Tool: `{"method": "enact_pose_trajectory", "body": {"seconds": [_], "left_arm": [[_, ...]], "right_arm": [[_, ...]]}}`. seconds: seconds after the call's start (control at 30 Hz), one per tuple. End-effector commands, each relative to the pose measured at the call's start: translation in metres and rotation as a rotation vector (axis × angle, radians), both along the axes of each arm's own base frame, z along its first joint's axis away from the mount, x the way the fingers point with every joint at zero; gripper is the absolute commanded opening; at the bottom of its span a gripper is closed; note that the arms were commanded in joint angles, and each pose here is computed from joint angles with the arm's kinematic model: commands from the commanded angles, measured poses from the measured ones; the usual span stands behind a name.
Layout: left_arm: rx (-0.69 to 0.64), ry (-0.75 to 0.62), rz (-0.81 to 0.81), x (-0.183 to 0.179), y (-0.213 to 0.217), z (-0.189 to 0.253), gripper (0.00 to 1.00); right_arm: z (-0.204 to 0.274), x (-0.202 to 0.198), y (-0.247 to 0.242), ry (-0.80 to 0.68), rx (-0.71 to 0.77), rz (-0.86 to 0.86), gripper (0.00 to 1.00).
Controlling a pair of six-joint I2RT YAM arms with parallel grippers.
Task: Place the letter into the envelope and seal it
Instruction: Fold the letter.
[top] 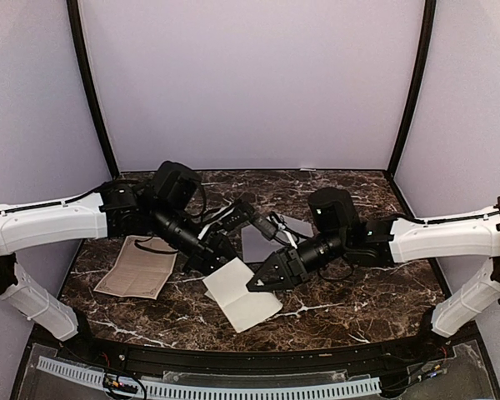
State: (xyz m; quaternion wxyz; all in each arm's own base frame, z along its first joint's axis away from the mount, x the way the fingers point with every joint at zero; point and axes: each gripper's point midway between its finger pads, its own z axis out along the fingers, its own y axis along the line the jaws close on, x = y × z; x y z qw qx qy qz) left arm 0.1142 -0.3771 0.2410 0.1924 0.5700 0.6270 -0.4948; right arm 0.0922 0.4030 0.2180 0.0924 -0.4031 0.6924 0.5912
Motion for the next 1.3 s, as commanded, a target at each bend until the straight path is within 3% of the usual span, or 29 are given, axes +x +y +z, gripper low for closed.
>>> {"method": "enact_pose_trajectory", "body": {"seconds": [0.0,0.27,0.33,0.43,0.5,0.57,0.7,0.93,1.1,1.17,1.27], "left_arm": [[-0.026,-0.001,-0.041,-0.007,0.000,0.013,0.00],[-0.008,0.009,-0.026,-0.004,-0.001,0.011,0.01],[-0.006,-0.004,0.011,0.003,-0.002,0.011,0.12],[-0.025,-0.022,0.099,0.022,0.003,0.019,0.47],[-0.056,-0.028,0.187,0.042,0.011,0.028,0.63],[-0.101,-0.025,0.289,0.063,0.024,0.041,0.73],[-0.219,-0.059,0.461,0.087,0.048,0.070,0.82],[-0.438,0.021,0.595,0.088,0.067,0.107,0.87],[-0.514,0.134,0.475,0.068,0.061,0.113,0.87],[-0.509,0.153,0.429,0.063,0.057,0.111,0.83],[-0.484,0.174,0.378,0.057,0.048,0.104,0.67]], "right_arm": [[0.001,-0.003,0.000,-0.014,0.020,0.008,0.33],[0.007,-0.001,-0.001,-0.029,0.037,-0.009,0.00],[0.007,0.001,-0.002,-0.043,0.035,-0.027,0.00],[0.011,0.007,-0.005,-0.069,0.043,-0.064,0.00],[0.014,0.012,-0.008,-0.091,0.045,-0.097,0.00],[0.019,0.024,-0.013,-0.124,0.052,-0.166,0.00],[0.056,0.046,-0.022,-0.221,0.165,-0.314,0.00],[0.116,0.066,-0.036,-0.339,0.405,-0.491,0.00],[0.133,0.069,-0.034,-0.387,0.461,-0.498,0.00],[0.136,0.067,-0.030,-0.392,0.467,-0.477,0.00],[0.136,0.067,-0.025,-0.390,0.467,-0.455,0.00]]}}
